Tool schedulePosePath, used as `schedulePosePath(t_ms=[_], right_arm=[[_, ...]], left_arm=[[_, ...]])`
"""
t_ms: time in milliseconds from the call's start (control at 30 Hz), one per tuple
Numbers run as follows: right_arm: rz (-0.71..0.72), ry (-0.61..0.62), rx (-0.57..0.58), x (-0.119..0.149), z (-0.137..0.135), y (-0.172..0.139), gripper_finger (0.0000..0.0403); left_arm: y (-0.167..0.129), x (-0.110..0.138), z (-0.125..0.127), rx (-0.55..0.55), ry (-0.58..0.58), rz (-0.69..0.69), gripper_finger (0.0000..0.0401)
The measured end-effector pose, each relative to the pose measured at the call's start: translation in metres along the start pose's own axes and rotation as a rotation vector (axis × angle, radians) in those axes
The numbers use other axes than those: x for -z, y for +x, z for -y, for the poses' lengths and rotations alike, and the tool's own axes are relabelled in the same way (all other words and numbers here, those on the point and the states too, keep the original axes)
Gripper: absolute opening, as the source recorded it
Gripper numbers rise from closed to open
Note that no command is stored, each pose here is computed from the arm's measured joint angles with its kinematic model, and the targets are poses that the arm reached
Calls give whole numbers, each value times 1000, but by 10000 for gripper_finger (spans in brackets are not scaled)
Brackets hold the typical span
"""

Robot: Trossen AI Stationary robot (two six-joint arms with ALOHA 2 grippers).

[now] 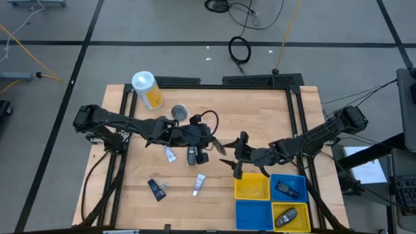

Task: Pick & Place Travel size toiletries
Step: Put the black hairbrush into the bottom blue bin

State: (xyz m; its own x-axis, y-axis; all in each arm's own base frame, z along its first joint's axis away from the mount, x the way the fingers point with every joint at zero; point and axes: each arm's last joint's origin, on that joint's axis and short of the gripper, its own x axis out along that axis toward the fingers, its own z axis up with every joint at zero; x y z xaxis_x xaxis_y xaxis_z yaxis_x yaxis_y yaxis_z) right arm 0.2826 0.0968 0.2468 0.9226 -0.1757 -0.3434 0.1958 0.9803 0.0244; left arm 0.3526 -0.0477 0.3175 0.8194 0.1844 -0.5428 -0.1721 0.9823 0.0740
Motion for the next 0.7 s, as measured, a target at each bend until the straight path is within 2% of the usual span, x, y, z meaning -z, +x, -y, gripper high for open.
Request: schedulePosePath(t_ms=[167, 433, 700], right_arm=[[-3, 0, 3, 0, 0, 0, 193], [-31, -11, 29, 3, 4, 2, 22], [-52, -4, 33, 5, 5, 2, 19]], left_arm=[[0, 0, 0, 1, -1, 0, 0], [0, 1, 0, 4, 1, -5, 0], [0, 1, 0, 6, 33, -12, 4]])
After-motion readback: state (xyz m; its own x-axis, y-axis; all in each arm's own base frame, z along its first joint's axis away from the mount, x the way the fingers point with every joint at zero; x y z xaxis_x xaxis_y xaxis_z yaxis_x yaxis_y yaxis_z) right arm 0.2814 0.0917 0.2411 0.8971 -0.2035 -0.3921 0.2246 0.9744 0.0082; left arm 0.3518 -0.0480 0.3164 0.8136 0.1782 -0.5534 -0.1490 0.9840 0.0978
